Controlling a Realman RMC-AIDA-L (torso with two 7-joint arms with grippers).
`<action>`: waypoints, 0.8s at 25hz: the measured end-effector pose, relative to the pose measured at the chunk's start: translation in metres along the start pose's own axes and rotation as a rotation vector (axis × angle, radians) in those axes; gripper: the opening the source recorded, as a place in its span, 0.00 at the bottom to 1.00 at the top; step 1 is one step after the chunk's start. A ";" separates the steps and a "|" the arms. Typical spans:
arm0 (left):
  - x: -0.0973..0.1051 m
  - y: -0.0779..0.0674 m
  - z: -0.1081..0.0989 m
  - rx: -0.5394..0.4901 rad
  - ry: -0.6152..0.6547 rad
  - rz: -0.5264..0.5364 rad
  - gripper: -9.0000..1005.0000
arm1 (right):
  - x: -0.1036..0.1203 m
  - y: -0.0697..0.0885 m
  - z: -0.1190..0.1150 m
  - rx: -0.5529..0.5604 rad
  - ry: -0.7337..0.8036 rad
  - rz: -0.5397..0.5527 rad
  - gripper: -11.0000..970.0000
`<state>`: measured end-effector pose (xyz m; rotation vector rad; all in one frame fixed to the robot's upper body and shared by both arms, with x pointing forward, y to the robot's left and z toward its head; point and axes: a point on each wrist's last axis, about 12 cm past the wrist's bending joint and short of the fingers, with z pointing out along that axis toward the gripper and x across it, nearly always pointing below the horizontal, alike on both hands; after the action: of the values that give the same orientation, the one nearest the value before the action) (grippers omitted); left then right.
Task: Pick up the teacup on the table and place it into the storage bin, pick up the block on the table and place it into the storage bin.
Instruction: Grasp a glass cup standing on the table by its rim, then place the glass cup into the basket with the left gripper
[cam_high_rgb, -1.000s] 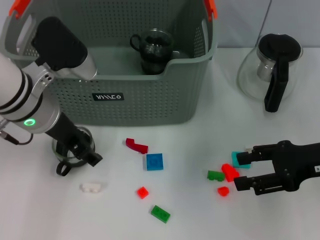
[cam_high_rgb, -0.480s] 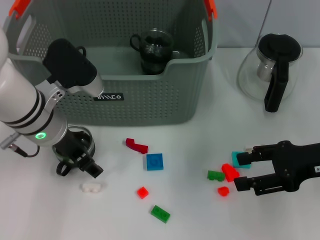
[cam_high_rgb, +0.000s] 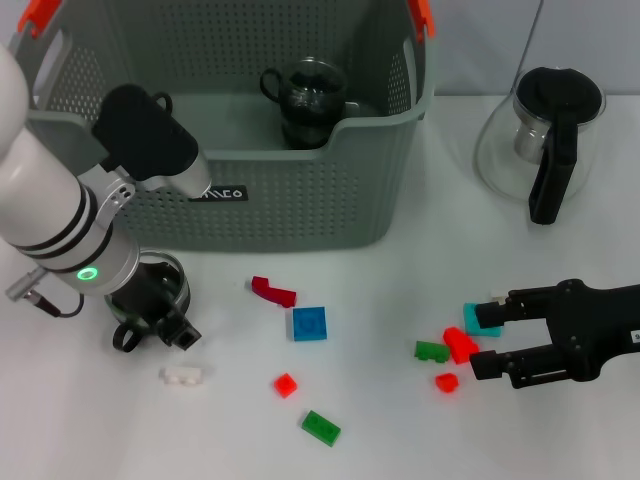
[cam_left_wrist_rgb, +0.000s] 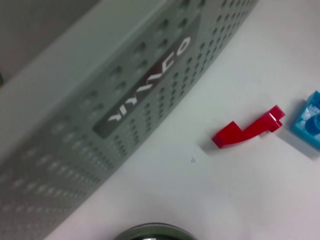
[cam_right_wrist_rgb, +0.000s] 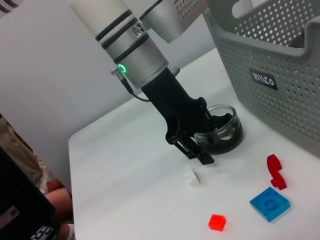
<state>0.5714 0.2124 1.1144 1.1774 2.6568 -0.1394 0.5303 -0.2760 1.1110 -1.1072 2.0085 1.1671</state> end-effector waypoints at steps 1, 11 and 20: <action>0.000 0.000 0.000 0.000 -0.003 -0.002 0.63 | 0.000 0.000 0.000 0.000 0.000 0.000 0.83; 0.001 0.002 0.000 -0.007 -0.002 -0.015 0.23 | 0.000 0.000 -0.001 0.002 0.000 0.000 0.83; 0.000 0.000 -0.012 0.035 -0.029 -0.019 0.04 | 0.000 -0.001 -0.002 0.006 0.002 0.000 0.83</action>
<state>0.5694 0.2152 1.1262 1.1522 2.6512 -0.2046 0.5308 -0.2785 1.1118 -1.1057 2.0119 1.1601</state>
